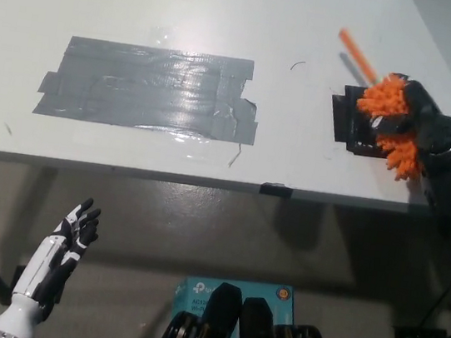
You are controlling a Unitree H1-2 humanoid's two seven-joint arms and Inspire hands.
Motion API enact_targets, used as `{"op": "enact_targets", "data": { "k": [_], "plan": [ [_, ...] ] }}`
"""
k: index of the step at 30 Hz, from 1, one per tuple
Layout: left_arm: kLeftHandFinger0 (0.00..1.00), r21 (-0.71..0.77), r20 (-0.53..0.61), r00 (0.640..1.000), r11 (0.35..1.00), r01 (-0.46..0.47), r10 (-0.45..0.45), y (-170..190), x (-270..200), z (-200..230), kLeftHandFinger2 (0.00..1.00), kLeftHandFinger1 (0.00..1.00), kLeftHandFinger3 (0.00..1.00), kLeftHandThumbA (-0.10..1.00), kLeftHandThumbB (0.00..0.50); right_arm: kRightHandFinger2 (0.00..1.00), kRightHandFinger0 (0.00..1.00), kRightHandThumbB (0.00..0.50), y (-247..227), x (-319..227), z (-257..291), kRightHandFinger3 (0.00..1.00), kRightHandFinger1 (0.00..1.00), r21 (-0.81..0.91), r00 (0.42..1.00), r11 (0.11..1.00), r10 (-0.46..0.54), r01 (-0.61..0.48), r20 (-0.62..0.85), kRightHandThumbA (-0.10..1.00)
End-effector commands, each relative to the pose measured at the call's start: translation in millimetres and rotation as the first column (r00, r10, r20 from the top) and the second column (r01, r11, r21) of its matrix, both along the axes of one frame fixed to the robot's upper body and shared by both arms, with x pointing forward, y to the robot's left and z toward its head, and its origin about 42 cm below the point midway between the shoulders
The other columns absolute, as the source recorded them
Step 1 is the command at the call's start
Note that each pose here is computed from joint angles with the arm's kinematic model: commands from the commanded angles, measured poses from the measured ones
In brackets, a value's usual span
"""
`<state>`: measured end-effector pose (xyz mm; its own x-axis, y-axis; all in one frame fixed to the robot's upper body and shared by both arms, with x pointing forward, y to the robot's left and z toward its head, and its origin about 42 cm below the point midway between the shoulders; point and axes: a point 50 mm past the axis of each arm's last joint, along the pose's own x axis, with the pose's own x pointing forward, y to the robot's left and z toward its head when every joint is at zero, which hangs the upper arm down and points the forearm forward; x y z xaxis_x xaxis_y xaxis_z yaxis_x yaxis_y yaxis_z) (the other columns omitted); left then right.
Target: A person hands an oraange duster to the robot and the robot grabs it with its right hand and places it on the black marked spot infron tof it on the desk
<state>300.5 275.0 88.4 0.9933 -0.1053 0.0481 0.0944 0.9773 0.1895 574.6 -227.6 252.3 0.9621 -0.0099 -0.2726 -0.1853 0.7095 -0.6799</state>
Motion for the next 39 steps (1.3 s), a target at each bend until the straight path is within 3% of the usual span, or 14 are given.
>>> {"op": "enact_targets", "data": {
  "k": [1,8,9,11,16,19,21,22,24,29,34,36,37,39],
  "plan": [
    [0.97,0.022,0.056,0.998,1.0,0.008,-0.009,5,4,13,1.0,1.0,1.0,0.85,0.08,1.0,1.0,0.442,7,10,60,1.0,1.0,-0.001,0.988,0.998,0.06,-0.06,0.144,0.69],
    [0.97,0.01,0.048,0.999,1.0,0.009,-0.01,3,2,11,1.0,1.0,1.0,0.85,0.088,1.0,1.0,0.463,10,2,87,1.0,1.0,0.017,0.935,0.999,0.034,-0.043,0.354,0.82],
    [0.98,0.007,0.048,0.999,1.0,0.009,-0.01,3,2,11,1.0,1.0,1.0,0.84,0.083,1.0,1.0,0.463,10,1,93,1.0,1.0,-0.005,0.921,0.999,0.034,-0.035,0.388,0.89],
    [0.98,0.008,0.047,0.999,1.0,0.01,-0.01,3,1,11,1.0,1.0,1.0,0.84,0.085,1.0,1.0,0.46,9,-2,100,1.0,1.0,-0.019,0.903,1.0,0.031,-0.025,0.429,0.92],
    [0.99,0.003,0.04,0.999,1.0,0.007,-0.007,4,-3,9,1.0,1.0,1.0,0.84,0.094,1.0,1.0,0.449,3,-9,120,1.0,1.0,0.034,0.839,0.999,-0.014,-0.005,0.543,0.92],
    [0.97,0.008,0.045,0.999,1.0,0.011,-0.012,3,-5,8,1.0,1.0,1.0,0.83,0.089,1.0,1.0,0.46,-6,-21,129,1.0,1.0,0.026,0.777,0.999,-0.039,0.03,0.628,1.0],
    [0.97,0.008,0.042,0.999,1.0,0.014,-0.014,2,-8,6,1.0,1.0,1.0,0.83,0.091,1.0,1.0,0.448,-9,-31,128,1.0,1.0,0.043,0.756,0.999,-0.043,0.02,0.653,0.99],
    [0.97,0.0,0.03,0.999,1.0,0.015,-0.015,0,-12,2,1.0,1.0,1.0,0.83,0.101,1.0,1.0,0.42,-9,-49,129,1.0,1.0,0.047,0.737,0.999,-0.027,-0.006,0.675,1.0],
    [0.97,-0.009,0.015,1.0,1.0,0.017,-0.017,-2,-18,-3,1.0,1.0,1.0,0.83,0.104,1.0,1.0,0.418,-9,-79,132,1.0,1.0,0.048,0.71,0.998,-0.005,-0.041,0.705,1.0],
    [1.0,-0.006,-0.015,0.999,1.0,0.028,-0.028,-8,-31,-14,1.0,1.0,1.0,0.85,0.122,1.0,1.0,0.354,-1,-152,130,1.0,1.0,0.022,0.597,0.99,0.064,-0.136,0.8,1.0],
    [1.0,-0.008,-0.012,1.0,1.0,0.026,-0.026,-11,-25,-11,1.0,1.0,1.0,0.88,0.156,1.0,1.0,0.372,5,-244,120,1.0,1.0,0.037,0.464,0.975,0.071,-0.219,0.883,1.0],
    [1.0,-0.012,-0.01,1.0,1.0,0.027,-0.027,-11,-23,-11,1.0,1.0,1.0,0.87,0.157,1.0,1.0,0.369,7,-264,114,1.0,1.0,0.044,0.442,0.968,0.071,-0.246,0.894,1.0],
    [1.0,-0.021,-0.003,1.0,0.999,0.03,-0.03,-11,-20,-10,1.0,1.0,1.0,0.87,0.151,1.0,1.0,0.397,9,-281,107,1.0,1.0,0.059,0.438,0.96,0.069,-0.273,0.896,1.0],
    [1.0,-0.026,-0.002,1.0,0.999,0.031,-0.031,-11,-19,-10,1.0,1.0,1.0,0.86,0.157,1.0,1.0,0.371,10,-290,102,1.0,1.0,0.066,0.441,0.956,0.071,-0.287,0.895,1.0]
  ]
}}
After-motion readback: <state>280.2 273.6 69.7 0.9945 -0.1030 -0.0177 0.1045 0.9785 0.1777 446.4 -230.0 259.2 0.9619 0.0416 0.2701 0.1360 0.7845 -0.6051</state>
